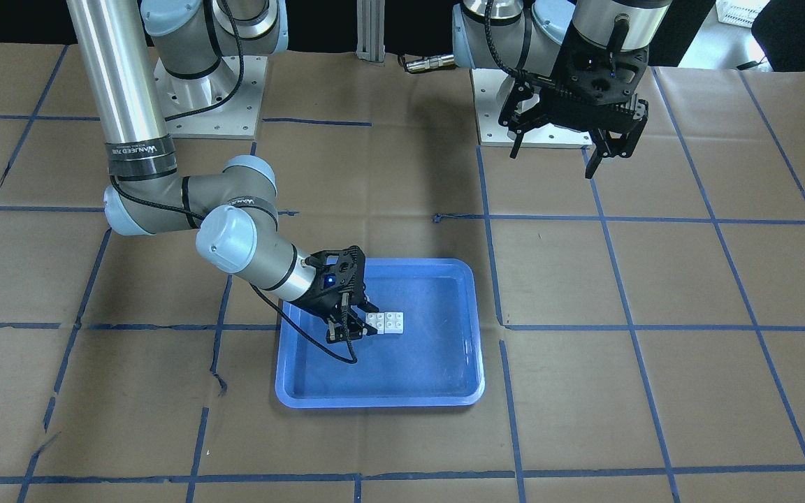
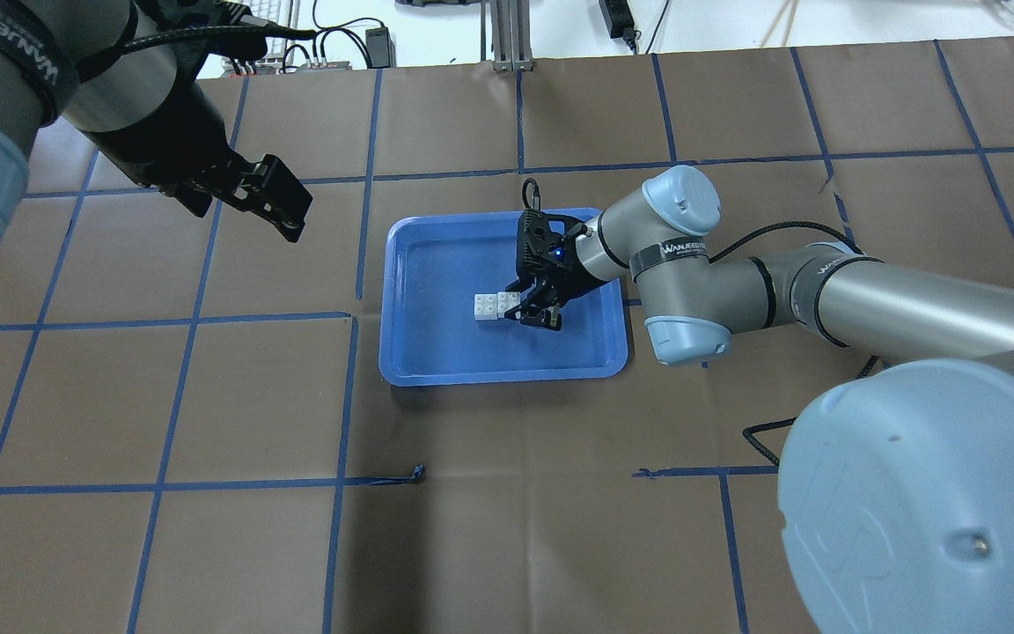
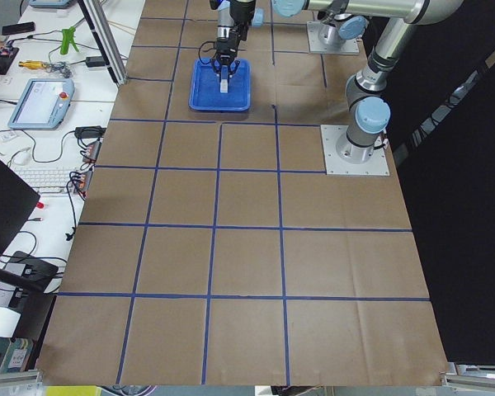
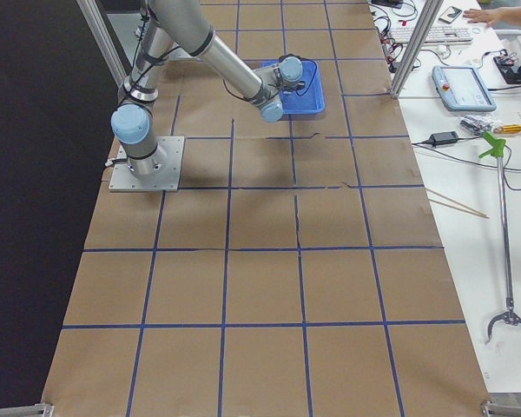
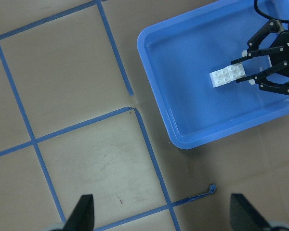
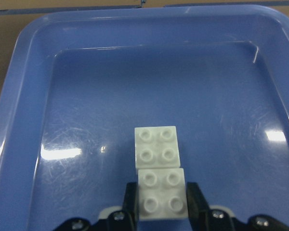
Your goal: Assemble white blocks and place on blue tray
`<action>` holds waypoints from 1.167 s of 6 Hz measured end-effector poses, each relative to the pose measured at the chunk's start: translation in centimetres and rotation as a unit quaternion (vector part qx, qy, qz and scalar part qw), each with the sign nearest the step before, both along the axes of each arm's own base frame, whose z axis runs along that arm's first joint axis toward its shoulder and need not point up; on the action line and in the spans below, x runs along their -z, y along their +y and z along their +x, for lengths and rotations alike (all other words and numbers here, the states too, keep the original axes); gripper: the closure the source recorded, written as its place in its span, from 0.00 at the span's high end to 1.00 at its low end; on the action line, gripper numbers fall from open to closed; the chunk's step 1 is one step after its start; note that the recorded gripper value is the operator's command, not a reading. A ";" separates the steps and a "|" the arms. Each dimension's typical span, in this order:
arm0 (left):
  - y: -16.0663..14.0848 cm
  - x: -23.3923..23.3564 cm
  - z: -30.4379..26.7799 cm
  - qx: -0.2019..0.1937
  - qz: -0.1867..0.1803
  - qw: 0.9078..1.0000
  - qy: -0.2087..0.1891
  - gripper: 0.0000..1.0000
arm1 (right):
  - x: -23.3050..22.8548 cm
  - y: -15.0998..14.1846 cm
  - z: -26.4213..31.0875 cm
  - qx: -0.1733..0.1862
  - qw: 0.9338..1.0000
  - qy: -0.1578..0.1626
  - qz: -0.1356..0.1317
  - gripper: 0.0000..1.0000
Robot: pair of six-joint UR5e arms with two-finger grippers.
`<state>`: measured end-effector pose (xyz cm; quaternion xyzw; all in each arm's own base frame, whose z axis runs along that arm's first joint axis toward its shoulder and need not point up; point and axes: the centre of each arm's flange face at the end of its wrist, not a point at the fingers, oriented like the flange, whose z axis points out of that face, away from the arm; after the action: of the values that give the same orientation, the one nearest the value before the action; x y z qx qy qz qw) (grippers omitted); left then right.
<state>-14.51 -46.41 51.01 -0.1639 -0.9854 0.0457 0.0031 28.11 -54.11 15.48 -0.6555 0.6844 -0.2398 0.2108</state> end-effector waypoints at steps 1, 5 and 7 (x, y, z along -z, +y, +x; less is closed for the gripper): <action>0.0 0.0 0.0 0.000 0.000 1.000 0.000 0.99 | 0.0 0.0 0.0 0.000 1.000 0.000 0.001 0.47; 0.0 -0.1 0.0 0.000 -0.001 1.000 0.000 0.99 | -1.2 -0.5 -0.1 0.031 0.999 0.002 0.011 1.00; 0.0 -0.1 0.0 0.000 -0.002 1.000 0.001 0.99 | -6.1 -0.7 -1.0 0.101 0.993 0.047 0.044 1.00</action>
<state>-14.52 -46.45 51.12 -0.1639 -0.9853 0.0481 0.0035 27.08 -54.84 21.60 -0.5832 0.7664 -0.1985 0.1820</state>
